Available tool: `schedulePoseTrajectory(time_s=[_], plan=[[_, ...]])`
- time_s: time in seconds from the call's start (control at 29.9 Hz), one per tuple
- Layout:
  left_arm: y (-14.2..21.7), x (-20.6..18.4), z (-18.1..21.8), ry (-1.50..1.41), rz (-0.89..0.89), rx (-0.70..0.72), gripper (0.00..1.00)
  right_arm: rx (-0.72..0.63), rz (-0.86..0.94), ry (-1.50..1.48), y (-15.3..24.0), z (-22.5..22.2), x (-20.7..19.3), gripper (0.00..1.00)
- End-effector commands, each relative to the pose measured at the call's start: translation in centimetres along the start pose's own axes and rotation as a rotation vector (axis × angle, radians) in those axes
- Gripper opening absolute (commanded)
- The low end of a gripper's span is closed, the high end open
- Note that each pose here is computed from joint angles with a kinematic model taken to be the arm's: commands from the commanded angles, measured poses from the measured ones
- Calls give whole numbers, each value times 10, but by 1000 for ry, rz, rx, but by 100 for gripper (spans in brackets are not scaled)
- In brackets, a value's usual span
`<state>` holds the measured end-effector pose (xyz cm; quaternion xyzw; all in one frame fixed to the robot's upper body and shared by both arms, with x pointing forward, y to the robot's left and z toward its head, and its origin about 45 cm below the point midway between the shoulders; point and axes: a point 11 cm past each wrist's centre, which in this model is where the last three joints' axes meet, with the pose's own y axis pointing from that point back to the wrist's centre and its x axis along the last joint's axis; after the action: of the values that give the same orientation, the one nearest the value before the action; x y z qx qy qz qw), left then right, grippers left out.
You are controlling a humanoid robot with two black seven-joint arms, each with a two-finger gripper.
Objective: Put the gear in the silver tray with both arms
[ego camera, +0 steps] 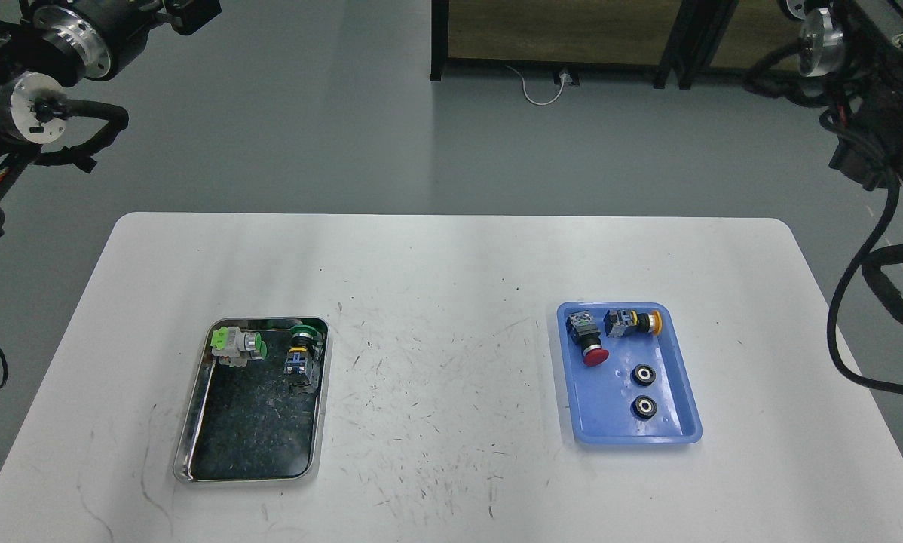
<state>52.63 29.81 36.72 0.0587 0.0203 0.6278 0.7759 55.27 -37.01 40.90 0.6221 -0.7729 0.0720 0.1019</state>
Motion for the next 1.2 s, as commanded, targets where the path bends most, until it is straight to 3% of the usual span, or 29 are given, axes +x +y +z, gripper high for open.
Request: schedulePoseTrajectory(time_s=[0.0, 0.17, 0.37, 0.47, 0.57, 0.7, 0.97, 1.17], plan=[[0, 3, -1, -14, 7, 4, 98, -9, -6, -12, 0, 6, -2, 100], [-1, -3, 4, 13, -12, 5, 98, -31, -79, -38, 1, 10, -1, 100], [7, 25, 17, 67, 40, -41, 99, -34, -197, -35, 5, 15, 10, 100], [14, 38, -2, 80, 54, -17, 99, -56, -296, -28, 13, 32, 4, 98], [24, 48, -16, 81, 27, -29, 99, -74, -380, -18, 25, 54, -12, 89], [39, 67, -33, 66, 25, -24, 98, -126, -450, 7, 40, 88, -27, 88], [102, 121, -64, -3, -3, 78, 98, -267, -724, 108, 93, 134, -35, 93], [148, 155, -87, -29, 13, 155, 98, -443, -907, 118, 152, 193, -13, 93]])
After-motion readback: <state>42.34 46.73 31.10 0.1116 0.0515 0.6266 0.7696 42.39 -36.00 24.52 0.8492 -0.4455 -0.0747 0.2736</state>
